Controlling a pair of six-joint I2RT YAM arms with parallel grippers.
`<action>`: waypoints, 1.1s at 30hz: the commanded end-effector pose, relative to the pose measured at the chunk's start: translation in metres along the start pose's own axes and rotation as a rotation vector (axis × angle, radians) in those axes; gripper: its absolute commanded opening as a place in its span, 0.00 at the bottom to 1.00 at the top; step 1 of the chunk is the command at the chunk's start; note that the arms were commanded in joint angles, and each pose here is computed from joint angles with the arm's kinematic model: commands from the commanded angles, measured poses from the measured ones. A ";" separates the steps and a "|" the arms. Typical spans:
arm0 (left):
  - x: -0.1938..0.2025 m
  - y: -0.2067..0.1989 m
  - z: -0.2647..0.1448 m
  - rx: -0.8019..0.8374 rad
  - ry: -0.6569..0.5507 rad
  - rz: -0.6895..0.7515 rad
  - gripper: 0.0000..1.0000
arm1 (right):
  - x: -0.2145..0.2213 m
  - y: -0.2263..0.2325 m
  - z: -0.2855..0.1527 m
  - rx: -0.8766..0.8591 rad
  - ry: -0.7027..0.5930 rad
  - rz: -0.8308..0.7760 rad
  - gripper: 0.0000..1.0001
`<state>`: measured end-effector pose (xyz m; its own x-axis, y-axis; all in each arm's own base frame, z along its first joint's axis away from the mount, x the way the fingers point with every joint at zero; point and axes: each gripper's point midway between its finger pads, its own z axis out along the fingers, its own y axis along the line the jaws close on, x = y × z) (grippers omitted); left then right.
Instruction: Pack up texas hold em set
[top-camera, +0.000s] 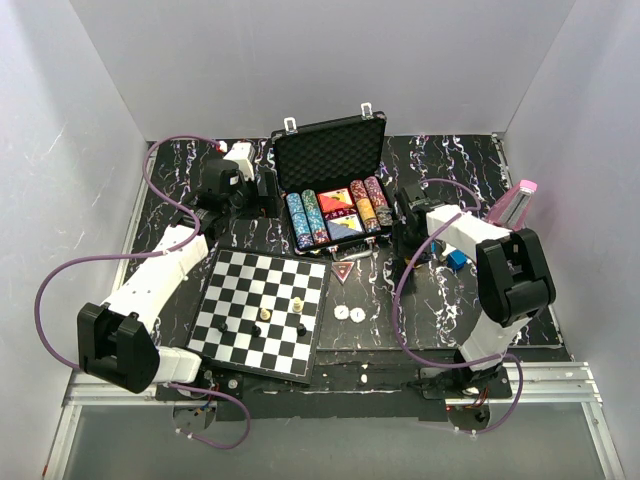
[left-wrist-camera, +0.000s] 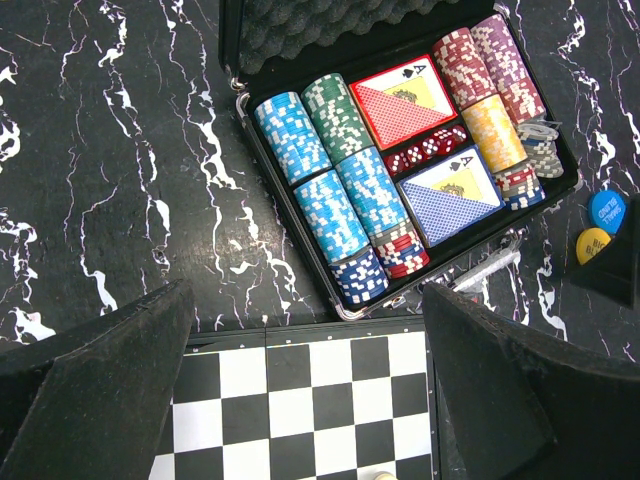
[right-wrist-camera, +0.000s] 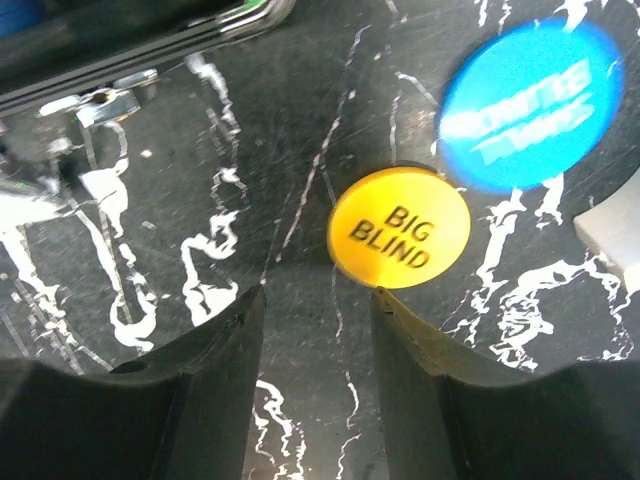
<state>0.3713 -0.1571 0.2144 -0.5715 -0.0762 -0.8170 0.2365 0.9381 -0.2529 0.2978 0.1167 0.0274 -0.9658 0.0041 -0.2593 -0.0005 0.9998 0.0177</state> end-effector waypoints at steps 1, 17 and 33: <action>-0.012 -0.006 -0.006 0.021 -0.041 0.003 0.98 | -0.014 0.017 -0.029 -0.038 -0.072 -0.025 0.36; 0.016 -0.058 0.009 0.102 0.029 0.084 0.98 | -0.053 -0.001 -0.059 -0.137 -0.201 0.087 0.68; 0.066 -0.137 0.028 0.231 0.183 0.106 0.98 | -0.083 -0.036 -0.009 -0.174 -0.081 0.135 0.58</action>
<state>0.3210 -0.2961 0.1523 -0.6914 0.1316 -0.7104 0.4507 0.8471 -0.2817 0.3736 0.0685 0.0466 -0.9320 0.1842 -0.3123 0.1265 0.9724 0.1959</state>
